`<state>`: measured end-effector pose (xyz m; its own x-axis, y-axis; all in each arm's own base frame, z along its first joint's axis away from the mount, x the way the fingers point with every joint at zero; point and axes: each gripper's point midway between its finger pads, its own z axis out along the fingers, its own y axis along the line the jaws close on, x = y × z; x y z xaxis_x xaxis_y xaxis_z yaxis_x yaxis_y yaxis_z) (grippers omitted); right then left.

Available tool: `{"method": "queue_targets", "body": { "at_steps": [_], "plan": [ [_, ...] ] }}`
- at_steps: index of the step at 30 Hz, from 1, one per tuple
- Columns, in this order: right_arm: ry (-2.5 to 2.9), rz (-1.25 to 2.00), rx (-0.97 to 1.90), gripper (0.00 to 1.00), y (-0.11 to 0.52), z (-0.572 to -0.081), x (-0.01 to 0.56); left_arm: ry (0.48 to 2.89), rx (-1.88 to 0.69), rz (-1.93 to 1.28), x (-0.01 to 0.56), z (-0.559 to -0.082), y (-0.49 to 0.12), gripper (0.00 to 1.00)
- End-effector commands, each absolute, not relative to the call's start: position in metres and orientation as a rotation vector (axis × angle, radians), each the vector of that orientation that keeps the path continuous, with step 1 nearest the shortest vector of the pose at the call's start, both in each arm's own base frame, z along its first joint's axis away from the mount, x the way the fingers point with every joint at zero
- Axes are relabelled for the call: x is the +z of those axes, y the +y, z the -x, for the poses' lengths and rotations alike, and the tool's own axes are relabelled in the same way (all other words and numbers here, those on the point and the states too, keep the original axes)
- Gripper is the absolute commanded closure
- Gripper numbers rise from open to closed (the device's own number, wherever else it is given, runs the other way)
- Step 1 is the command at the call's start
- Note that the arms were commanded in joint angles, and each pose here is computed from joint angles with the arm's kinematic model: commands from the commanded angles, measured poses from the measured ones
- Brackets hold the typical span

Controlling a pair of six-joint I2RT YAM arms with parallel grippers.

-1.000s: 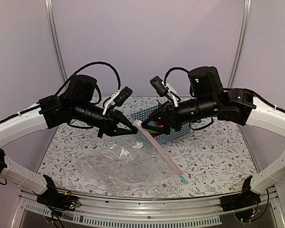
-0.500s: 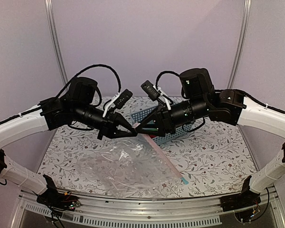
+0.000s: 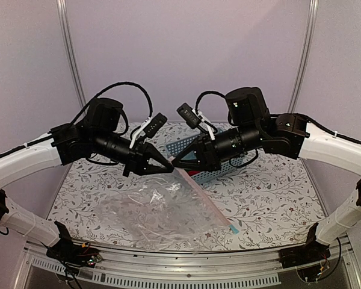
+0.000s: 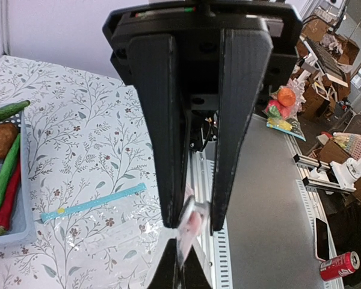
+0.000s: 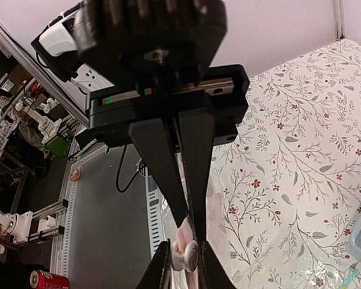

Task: Place the food in the zip-top bag and seal the zipper
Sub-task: Hold the zipper from the zipper food storage bag.

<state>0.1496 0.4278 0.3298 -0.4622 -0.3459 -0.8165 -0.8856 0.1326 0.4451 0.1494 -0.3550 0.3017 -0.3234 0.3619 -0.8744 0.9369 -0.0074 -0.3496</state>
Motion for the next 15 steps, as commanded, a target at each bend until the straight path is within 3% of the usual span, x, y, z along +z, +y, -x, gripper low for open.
{"method": "queue_targets", "body": {
  "at_steps": [1, 15],
  "plan": [
    [1.861, 1.173, 1.322, 0.91, 0.429, -0.151, 0.338, 1.705, -1.33, -1.332, 0.303, -0.153, -0.351, 1.0],
    [1.9, 1.146, 1.25, 0.97, 0.424, -0.159, 0.326, 1.696, -1.349, -1.296, 0.307, -0.159, -0.348, 1.0]
  ]
}}
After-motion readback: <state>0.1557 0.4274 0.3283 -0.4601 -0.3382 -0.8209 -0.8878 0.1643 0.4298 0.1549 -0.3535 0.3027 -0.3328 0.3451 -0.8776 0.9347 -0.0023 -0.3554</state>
